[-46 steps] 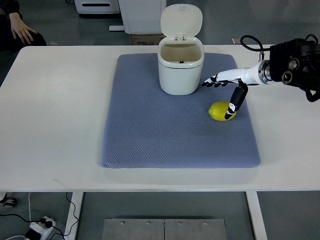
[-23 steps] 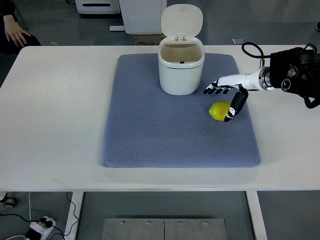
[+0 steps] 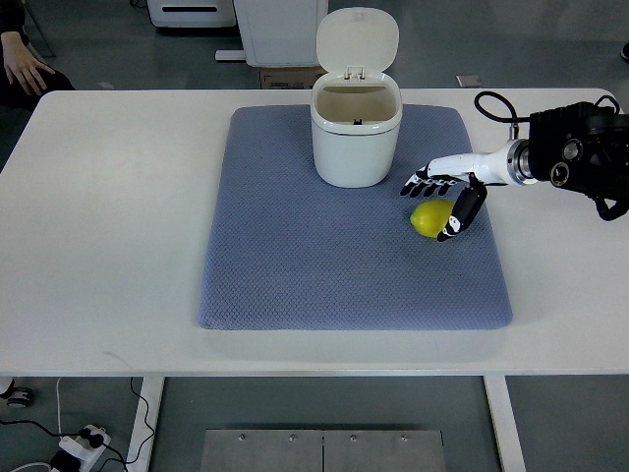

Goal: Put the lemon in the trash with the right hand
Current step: 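Lower the right hand down around the yellow lemon, then close the right hand's fingers around the lemon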

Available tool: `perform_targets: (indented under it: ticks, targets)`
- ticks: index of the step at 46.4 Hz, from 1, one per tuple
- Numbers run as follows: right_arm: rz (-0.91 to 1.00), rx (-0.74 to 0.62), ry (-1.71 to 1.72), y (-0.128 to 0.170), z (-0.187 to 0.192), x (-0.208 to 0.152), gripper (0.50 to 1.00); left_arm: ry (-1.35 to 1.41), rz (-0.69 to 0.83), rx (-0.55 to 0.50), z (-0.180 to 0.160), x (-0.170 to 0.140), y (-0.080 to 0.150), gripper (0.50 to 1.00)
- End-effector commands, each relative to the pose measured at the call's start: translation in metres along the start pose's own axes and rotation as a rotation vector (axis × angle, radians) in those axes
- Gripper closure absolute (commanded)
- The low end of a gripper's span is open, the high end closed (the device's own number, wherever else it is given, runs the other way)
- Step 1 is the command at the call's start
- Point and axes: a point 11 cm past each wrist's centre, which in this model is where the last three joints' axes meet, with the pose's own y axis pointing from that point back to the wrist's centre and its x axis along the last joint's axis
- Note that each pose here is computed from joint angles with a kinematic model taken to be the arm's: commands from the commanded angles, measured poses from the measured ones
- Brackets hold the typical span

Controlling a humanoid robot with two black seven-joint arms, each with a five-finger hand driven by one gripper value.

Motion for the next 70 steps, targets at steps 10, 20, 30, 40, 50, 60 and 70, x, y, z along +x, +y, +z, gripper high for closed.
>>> perform_targets:
  ticks: [10, 20, 30, 40, 50, 60, 70]
  targets:
    - [0.005, 0.009, 0.004, -0.0030, -0.0014, -0.0012, 0.682, 0.000, 0.000, 0.000, -0.0001, 0.0000, 0.0000, 0.500]
    - [0.005, 0.010, 0.001, -0.0036, -0.0002, -0.0023, 0.689, 0.000, 0.000, 0.000, -0.0001, 0.0000, 0.0000, 0.500]
    - [0.005, 0.011, 0.002, -0.0035, 0.0001, -0.0021, 0.689, 0.000, 0.000, 0.000, -0.0001, 0.0000, 0.0000, 0.500]
    - [0.003, 0.011, 0.004, -0.0032, 0.0008, -0.0026, 0.689, 0.000, 0.000, 0.000, -0.0001, 0.0000, 0.0000, 0.500]
    - [-0.001, 0.021, 0.005, -0.0029, 0.0022, -0.0045, 0.695, 0.000, 0.000, 0.000, -0.0001, 0.0000, 0.0000, 0.500]
    - [-0.002, 0.022, 0.007, -0.0027, 0.0034, -0.0049, 0.737, 0.000, 0.000, 0.000, -0.0001, 0.0000, 0.0000, 0.500]
    - [0.003, 0.036, 0.003, -0.0033, 0.0063, -0.0049, 0.818, 0.000, 0.000, 0.000, -0.0001, 0.0000, 0.0000, 0.500]
